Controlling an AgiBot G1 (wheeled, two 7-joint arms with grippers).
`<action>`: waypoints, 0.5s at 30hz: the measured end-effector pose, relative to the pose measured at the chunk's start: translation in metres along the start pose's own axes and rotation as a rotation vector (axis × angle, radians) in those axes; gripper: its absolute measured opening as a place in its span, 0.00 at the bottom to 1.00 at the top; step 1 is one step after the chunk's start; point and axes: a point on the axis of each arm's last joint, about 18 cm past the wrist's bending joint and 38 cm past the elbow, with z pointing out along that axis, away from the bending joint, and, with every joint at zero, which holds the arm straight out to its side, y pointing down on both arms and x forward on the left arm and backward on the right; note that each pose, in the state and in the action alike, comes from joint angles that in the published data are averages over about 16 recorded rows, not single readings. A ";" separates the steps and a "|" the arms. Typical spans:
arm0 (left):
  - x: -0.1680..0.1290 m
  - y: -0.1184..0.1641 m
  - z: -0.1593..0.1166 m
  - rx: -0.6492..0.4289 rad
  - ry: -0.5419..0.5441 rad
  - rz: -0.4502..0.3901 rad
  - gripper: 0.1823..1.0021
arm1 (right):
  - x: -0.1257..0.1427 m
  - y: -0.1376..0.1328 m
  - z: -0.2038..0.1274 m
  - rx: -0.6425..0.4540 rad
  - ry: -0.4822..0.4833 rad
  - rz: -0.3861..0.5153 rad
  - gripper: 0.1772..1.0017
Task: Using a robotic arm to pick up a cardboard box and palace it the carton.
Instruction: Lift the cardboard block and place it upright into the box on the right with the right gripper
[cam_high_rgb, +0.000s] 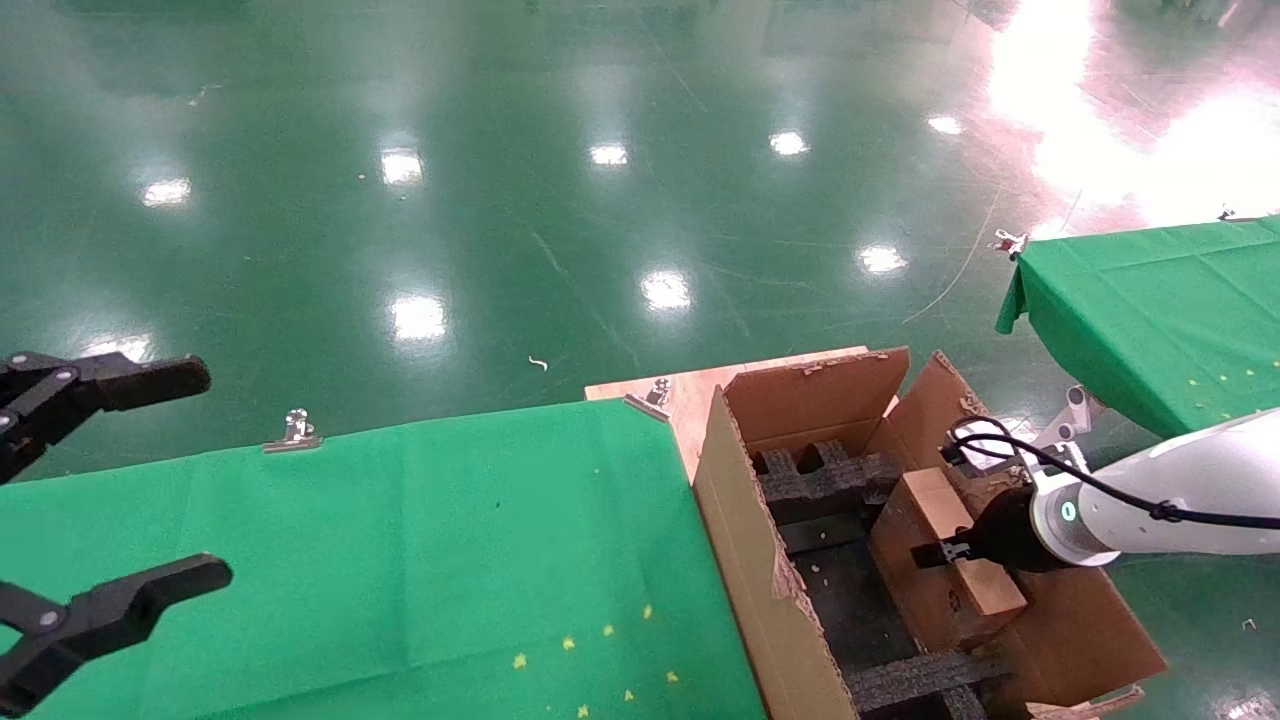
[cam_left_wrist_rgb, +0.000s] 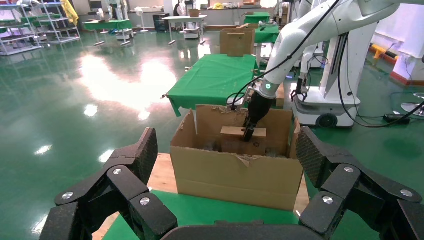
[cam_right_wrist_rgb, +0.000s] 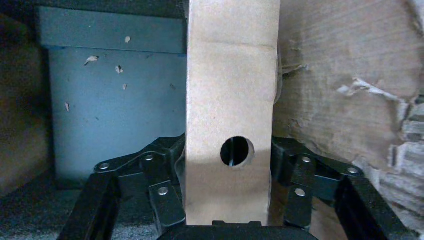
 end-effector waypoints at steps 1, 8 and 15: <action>0.000 0.000 0.000 0.000 0.000 0.000 1.00 | 0.000 0.000 0.000 0.001 0.001 0.001 0.21; 0.000 0.000 0.000 0.000 0.000 0.000 1.00 | 0.004 -0.003 -0.005 0.010 0.003 0.006 0.30; 0.000 0.000 0.000 0.000 0.000 0.000 1.00 | 0.008 -0.013 -0.017 0.043 0.001 0.015 0.44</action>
